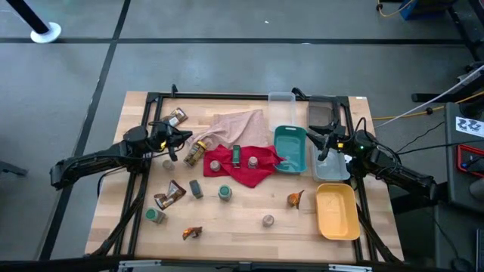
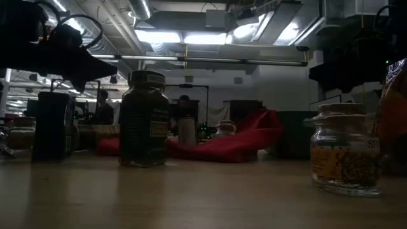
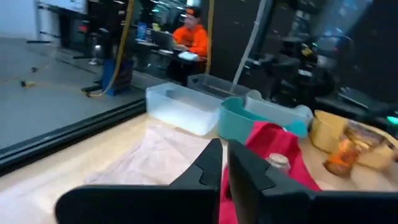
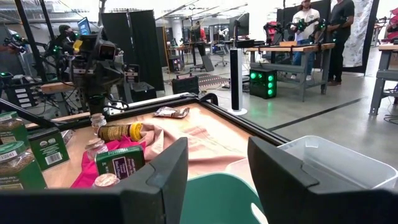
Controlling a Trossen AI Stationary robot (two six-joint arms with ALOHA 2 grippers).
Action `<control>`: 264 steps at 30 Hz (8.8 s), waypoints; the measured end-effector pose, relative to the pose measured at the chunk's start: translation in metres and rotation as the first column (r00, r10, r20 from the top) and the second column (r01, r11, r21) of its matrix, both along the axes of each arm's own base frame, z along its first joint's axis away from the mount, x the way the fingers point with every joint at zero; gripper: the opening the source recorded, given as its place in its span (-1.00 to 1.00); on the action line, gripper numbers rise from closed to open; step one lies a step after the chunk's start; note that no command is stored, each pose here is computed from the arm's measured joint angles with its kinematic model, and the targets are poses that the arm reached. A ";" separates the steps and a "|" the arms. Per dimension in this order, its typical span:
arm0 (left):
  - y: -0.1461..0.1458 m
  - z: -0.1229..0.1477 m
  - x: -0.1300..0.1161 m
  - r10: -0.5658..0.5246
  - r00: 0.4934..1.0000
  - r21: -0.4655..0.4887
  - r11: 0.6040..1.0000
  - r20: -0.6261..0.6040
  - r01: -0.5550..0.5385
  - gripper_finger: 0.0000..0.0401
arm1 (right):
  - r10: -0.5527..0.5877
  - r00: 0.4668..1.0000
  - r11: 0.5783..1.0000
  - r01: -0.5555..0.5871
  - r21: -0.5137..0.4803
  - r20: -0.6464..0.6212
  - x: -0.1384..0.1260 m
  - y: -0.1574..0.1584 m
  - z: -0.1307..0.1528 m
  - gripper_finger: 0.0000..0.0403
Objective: Sort spices by type
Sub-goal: Put the yellow seasoning can into the black transparent bin
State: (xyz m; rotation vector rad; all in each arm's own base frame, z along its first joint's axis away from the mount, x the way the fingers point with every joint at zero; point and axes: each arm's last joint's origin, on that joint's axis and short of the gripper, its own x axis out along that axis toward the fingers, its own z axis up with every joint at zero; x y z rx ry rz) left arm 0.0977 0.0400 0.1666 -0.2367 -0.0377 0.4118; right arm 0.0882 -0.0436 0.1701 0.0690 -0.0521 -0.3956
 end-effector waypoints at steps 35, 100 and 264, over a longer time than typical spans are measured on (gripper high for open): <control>0.000 0.090 0.049 -0.120 0.937 -0.228 0.973 -0.327 0.045 -0.14 | 0.004 1.000 0.999 -0.005 0.043 0.018 0.000 0.000 0.000 -0.17; 0.008 0.000 0.088 -0.237 0.555 -0.494 0.785 -0.797 -0.373 0.27 | 0.005 1.000 0.999 -0.006 0.045 0.017 0.000 0.000 0.000 -0.17; -0.018 0.031 0.286 -0.373 0.885 -0.119 0.928 -0.278 0.354 0.04 | 0.642 0.664 0.764 -0.518 0.385 -0.383 0.167 -0.013 0.093 0.16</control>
